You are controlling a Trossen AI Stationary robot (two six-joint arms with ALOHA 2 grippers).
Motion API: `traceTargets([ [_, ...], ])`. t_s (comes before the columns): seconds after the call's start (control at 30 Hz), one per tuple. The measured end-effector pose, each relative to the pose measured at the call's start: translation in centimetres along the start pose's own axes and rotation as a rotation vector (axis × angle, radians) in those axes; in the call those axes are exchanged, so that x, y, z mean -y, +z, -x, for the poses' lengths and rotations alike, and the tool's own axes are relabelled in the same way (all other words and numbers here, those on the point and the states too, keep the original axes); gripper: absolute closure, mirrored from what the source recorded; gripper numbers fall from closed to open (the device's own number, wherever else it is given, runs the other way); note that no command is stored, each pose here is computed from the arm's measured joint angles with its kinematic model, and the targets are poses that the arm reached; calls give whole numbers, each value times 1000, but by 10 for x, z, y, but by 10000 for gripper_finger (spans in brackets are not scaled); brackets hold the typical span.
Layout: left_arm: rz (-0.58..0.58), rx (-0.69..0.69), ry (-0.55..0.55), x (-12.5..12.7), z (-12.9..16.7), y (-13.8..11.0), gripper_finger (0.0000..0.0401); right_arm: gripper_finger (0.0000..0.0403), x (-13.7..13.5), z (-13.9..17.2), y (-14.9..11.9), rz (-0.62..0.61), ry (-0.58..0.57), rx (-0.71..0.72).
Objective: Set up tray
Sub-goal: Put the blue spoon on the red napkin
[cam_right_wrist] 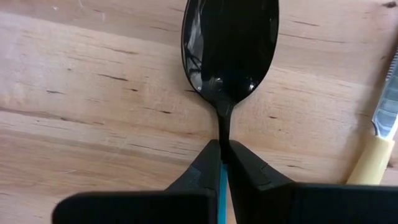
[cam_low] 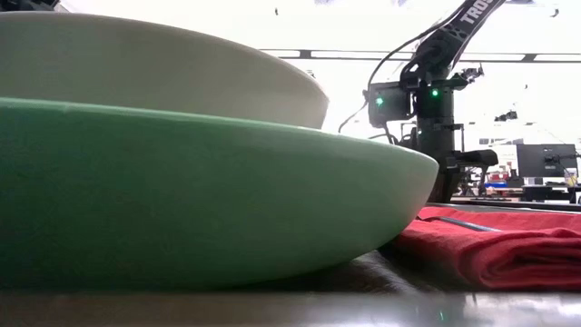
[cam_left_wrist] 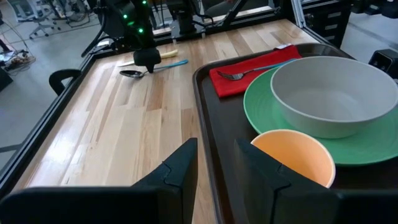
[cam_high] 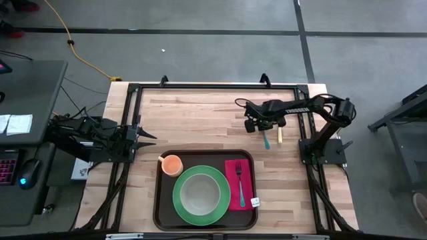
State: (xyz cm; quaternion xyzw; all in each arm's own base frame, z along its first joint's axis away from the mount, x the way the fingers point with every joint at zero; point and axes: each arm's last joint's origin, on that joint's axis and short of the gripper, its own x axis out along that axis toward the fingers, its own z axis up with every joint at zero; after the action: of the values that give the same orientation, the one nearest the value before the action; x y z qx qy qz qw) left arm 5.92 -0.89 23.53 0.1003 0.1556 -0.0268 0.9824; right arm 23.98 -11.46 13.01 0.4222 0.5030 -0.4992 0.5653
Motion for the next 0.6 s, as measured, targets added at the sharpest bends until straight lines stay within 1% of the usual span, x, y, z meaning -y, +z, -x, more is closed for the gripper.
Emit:
traceTargets([
  [0.2,0,0,0,0,0,0,265,401,-2,7,2,25,-3,-22],
  [0.4,0,1,0,0,0,0,265,399,-7,18,4,27,59,-60],
  [0.53,1,1,0,0,0,0,265,401,-11,22,0,48,77,-101],
  [0.6,1,1,0,0,0,0,265,399,-12,24,-4,61,67,-118],
])
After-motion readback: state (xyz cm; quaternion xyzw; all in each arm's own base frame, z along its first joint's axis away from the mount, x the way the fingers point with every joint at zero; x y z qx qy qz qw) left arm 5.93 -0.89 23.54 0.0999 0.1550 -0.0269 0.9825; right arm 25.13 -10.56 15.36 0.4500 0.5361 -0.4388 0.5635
